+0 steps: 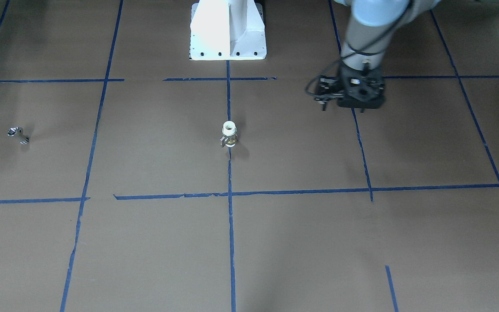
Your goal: Assemble PPR valve and pipe with both arms
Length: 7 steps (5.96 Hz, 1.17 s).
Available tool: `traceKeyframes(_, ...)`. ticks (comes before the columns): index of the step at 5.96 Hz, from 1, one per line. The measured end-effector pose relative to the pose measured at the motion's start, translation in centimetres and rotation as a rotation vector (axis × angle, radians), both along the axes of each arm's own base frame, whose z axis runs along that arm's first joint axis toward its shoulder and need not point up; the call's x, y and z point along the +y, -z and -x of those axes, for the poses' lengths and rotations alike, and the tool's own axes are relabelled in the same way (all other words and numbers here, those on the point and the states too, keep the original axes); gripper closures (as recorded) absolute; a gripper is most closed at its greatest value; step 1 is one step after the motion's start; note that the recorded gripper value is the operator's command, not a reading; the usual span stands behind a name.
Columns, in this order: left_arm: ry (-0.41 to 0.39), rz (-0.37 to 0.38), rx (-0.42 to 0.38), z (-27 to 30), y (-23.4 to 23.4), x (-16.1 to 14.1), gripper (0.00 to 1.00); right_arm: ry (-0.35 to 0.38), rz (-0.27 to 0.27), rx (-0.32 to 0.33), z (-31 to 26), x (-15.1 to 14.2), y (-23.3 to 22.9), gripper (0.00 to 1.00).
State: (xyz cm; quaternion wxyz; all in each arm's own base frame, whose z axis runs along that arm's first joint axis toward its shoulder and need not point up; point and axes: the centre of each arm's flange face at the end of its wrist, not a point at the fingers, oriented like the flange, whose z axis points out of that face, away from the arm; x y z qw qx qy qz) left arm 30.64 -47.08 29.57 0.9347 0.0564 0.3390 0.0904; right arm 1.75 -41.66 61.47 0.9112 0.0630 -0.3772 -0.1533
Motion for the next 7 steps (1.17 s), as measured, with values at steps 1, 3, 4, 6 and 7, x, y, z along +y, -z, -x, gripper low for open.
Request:
traceKeyframes(1, -0.072, -0.039, -0.005, 8.1, -5.5, -2.5, 0.0, 0.002, -0.015, -0.002, 0.2, -0.1, 0.2, 0.0)
traceKeyframes(3, -0.119, -0.012, 0.051, 24.1, -17.6, -3.7, 0.0, 0.012, -0.041, -0.008, 1.1, -1.2, 1.4, 0.0)
traceKeyframes(4, -0.1, 0.047, 0.085, 29.8, -24.2, -1.9, 0.0, 0.016, -0.045, -0.013, 2.3, -2.2, 2.5, 0.0)
traceKeyframes(6, -0.018, 0.115, 0.106, 35.9, -31.9, 3.7, 0.0, -0.006, -0.011, -0.019, 5.7, -2.8, 3.6, 0.0)
traceKeyframes(7, 0.003, 0.116, 0.108, 36.8, -33.4, 5.3, 0.0, -0.039, -0.008, -0.02, 7.8, -2.6, 3.8, 0.0)
